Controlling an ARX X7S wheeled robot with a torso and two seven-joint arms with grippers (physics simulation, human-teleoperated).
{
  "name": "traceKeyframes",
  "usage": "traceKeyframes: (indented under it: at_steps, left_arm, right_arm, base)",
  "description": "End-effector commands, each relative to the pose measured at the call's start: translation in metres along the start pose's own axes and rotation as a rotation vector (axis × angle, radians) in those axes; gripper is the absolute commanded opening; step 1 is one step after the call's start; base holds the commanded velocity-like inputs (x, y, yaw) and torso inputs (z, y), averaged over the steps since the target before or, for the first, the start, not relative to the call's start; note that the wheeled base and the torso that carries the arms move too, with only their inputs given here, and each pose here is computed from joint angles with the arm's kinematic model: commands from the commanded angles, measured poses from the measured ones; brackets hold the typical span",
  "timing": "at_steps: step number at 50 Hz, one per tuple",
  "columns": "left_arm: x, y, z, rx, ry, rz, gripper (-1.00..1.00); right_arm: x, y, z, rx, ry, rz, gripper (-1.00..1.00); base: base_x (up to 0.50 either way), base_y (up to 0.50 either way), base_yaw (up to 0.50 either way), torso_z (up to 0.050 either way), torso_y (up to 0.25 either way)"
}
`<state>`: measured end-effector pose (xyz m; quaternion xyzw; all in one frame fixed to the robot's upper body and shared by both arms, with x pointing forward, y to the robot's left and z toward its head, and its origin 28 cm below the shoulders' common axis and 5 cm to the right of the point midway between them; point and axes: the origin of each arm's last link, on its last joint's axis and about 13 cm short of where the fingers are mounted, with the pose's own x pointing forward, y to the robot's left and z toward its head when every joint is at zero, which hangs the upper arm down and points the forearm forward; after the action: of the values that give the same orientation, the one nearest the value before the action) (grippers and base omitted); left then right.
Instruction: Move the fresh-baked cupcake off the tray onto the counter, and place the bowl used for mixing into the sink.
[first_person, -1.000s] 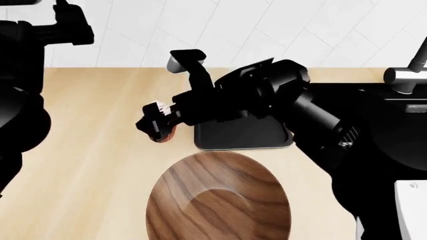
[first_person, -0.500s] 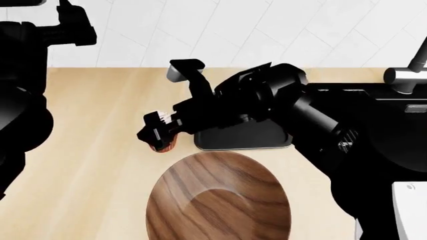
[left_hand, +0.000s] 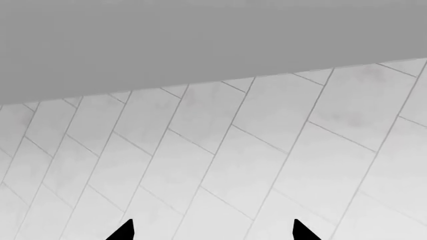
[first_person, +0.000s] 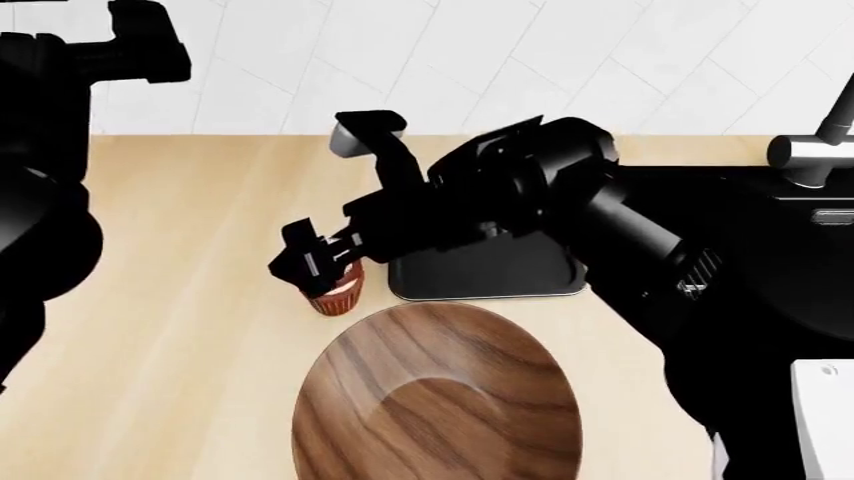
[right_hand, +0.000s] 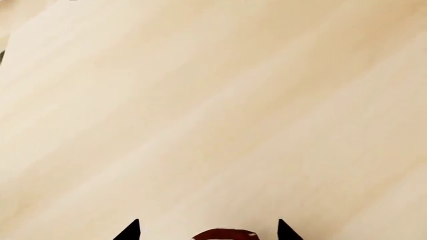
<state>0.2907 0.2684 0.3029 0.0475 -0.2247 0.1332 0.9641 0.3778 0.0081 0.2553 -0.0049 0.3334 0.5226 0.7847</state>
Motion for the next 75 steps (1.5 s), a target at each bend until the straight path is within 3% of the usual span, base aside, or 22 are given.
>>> traceKeyframes:
  at_steps: [1,8,35,50,56,70,75]
  left_arm:
    - [-0.002,-0.001,0.009,-0.012,-0.022,-0.008,1.0]
    - [-0.004,-0.002,0.015,-0.023,-0.037,-0.015,1.0]
    - [-0.017,-0.013,0.024,-0.047,-0.038,-0.094,1.0]
    - [-0.013,-0.014,0.023,-0.046,-0.04,-0.101,1.0]
    - [-0.004,-0.02,0.016,-0.051,-0.042,-0.102,1.0]
    - [-0.006,-0.018,0.019,-0.059,-0.051,-0.118,1.0]
    - [-0.004,-0.019,0.017,-0.063,-0.052,-0.119,1.0]
  right_arm:
    - [-0.009,0.009,0.019,-0.084,-0.034,-0.025,1.0]
    - [-0.016,0.016,0.03,-0.131,-0.049,-0.056,1.0]
    - [-0.026,0.052,0.053,-0.159,-0.081,-0.169,1.0]
    - [-0.026,0.049,0.052,-0.154,-0.078,-0.189,1.0]
    - [-0.039,0.053,0.05,-0.141,-0.112,-0.305,1.0]
    - [-0.068,0.079,0.028,-0.091,-0.172,-0.431,1.0]
    - [-0.082,0.099,0.02,-0.077,-0.231,-0.474,1.0]
  base:
    - [0.0,0.0,0.0,0.0,0.0]
    - [0.0,0.0,0.0,0.0,0.0]
    - [0.0,0.0,0.0,0.0,0.0]
    - [0.0,0.0,0.0,0.0,0.0]
    - [0.0,0.0,0.0,0.0,0.0]
    - [0.0,0.0,0.0,0.0,0.0]
    - [0.0,0.0,0.0,0.0,0.0]
